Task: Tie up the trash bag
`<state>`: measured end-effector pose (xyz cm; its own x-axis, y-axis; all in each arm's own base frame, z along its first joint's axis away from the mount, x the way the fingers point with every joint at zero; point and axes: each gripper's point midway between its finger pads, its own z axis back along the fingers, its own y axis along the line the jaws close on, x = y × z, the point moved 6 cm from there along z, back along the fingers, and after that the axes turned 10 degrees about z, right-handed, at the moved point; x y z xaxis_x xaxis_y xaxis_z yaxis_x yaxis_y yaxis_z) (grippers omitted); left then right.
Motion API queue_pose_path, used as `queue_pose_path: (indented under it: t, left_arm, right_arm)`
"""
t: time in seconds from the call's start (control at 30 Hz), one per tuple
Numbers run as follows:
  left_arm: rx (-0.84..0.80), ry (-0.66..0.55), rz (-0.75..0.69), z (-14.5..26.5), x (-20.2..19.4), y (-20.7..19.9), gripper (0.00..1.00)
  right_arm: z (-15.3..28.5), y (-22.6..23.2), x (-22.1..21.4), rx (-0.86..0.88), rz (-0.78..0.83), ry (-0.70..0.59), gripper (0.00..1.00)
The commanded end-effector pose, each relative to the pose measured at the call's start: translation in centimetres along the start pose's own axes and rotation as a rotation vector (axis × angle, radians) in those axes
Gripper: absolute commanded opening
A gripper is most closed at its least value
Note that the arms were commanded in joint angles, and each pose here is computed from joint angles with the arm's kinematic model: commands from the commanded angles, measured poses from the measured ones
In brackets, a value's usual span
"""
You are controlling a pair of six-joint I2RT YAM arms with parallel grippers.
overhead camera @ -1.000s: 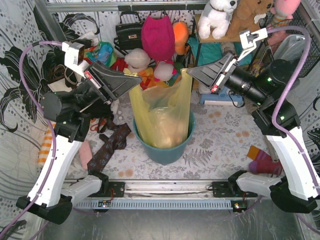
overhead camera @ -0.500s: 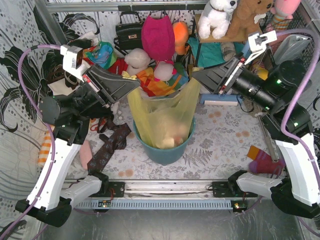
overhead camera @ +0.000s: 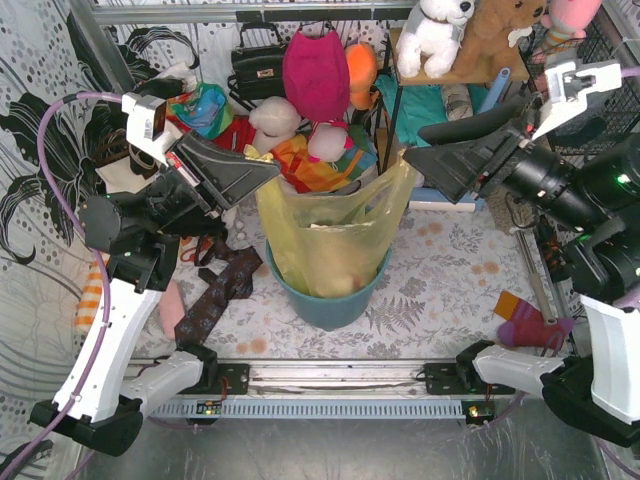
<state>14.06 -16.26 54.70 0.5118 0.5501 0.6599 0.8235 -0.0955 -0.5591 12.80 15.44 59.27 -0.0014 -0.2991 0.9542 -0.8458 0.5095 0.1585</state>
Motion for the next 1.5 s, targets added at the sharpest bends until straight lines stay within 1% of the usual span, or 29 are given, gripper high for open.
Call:
queue_pose_path:
  t: [0.0,0.07,0.13,0.3,0.43,0.57,0.7,0.83,0.97,1.1,1.17,1.33,1.47]
  left_arm:
    - [-0.034,0.004,-0.035,0.3,-0.1,-0.9,0.00]
    - [-0.035,0.005,-0.034,0.3,-0.1,-0.9,0.00]
    - [-0.036,0.008,-0.032,0.3,-0.2,-1.0,0.00]
    - [-0.046,0.012,-0.024,0.4,-0.3,-1.2,0.00]
    - [-0.051,0.015,-0.024,0.5,-0.4,-1.4,0.00]
    - [-0.064,0.019,-0.025,0.6,-0.4,-1.8,0.00]
    - [-0.071,0.024,-0.024,0.5,-0.3,-2.0,0.00]
    - [-0.069,0.014,-0.018,0.4,-0.2,-1.9,0.00]
    - [-0.077,0.011,-0.011,0.4,-0.2,-2.0,0.00]
    - [-0.098,0.011,-0.013,0.5,-0.2,-2.6,0.00]
    - [-0.108,0.014,-0.013,0.6,-0.2,-2.8,0.00]
    - [-0.118,0.016,-0.017,0.7,-0.3,-3.1,0.00]
    - [-0.118,0.018,-0.014,0.7,-0.4,-3.0,0.00]
  right_arm:
    - [-2.6,0.9,-1.8,0.240,-0.017,0.041,0.64]
    - [-3.6,1.2,-2.8,0.357,0.004,0.054,0.66]
    - [-4.4,1.2,-3.4,0.449,0.054,0.034,0.71]
    - [-6.6,0.9,-4.8,0.604,0.121,-0.004,0.86]
    - [-8.7,1.3,-5.9,0.669,0.162,0.000,0.93]
    - [-10.5,2.4,-6.6,0.732,0.167,0.005,0.99]
    - [-11.7,4.8,-7.5,0.814,0.181,0.011,0.97]
    - [-12.9,6.4,-8.7,0.829,0.182,0.018,0.97]
    - [-13.8,6.7,-10.0,0.806,0.158,0.049,0.97]
    - [-14.8,6.1,-10.9,0.743,0.151,0.078,0.97]
    - [-15.2,5.8,-11.3,0.713,0.149,0.095,0.99]
    - [-16.0,5.2,-11.7,0.666,0.159,0.114,0.86]
    - [-16.0,5.8,-11.8,0.733,0.137,0.096,0.70]
